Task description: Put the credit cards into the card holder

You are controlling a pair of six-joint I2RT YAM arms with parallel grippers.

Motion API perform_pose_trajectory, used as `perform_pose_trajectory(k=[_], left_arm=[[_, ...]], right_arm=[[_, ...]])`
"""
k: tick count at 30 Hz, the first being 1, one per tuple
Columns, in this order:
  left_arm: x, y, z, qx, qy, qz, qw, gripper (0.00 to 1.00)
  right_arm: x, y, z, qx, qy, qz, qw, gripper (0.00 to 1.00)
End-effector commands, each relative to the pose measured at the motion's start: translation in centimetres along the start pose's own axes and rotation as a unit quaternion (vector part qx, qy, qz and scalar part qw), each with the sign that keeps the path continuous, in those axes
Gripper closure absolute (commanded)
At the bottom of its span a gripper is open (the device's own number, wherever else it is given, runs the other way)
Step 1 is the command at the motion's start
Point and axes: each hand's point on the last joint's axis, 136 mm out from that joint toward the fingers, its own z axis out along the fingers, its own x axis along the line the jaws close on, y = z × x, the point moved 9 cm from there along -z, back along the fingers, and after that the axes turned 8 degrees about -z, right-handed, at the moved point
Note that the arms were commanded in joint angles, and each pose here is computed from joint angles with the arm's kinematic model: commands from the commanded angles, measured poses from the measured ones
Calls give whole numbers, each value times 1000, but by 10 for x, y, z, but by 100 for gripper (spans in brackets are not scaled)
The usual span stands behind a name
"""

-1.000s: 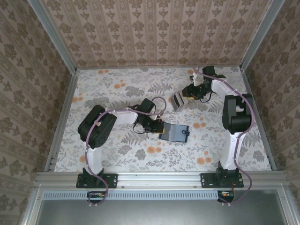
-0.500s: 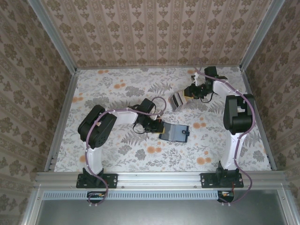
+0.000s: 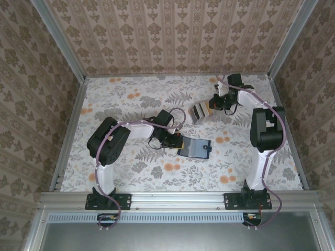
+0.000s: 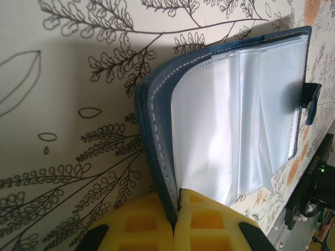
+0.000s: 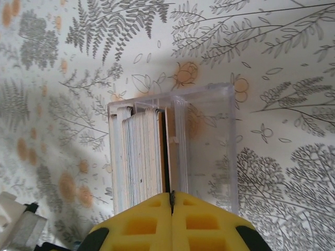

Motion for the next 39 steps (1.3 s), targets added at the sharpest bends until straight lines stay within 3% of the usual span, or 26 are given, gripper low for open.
perform_pose_trajectory(k=[1,18,39], left_arm=[[6,-4,6,13,21,-8,1000,100],[1,-3,-1,7,17,-3,1000,100],[2,0,5,12,12,-6,1000,100]], right_arm=[[3,-1,-18,-18,-64,-8,998,100],[26,-1,-61,-119,-100,-17,988,100],[8,-7,-11,-22,-149,-45,988,100]])
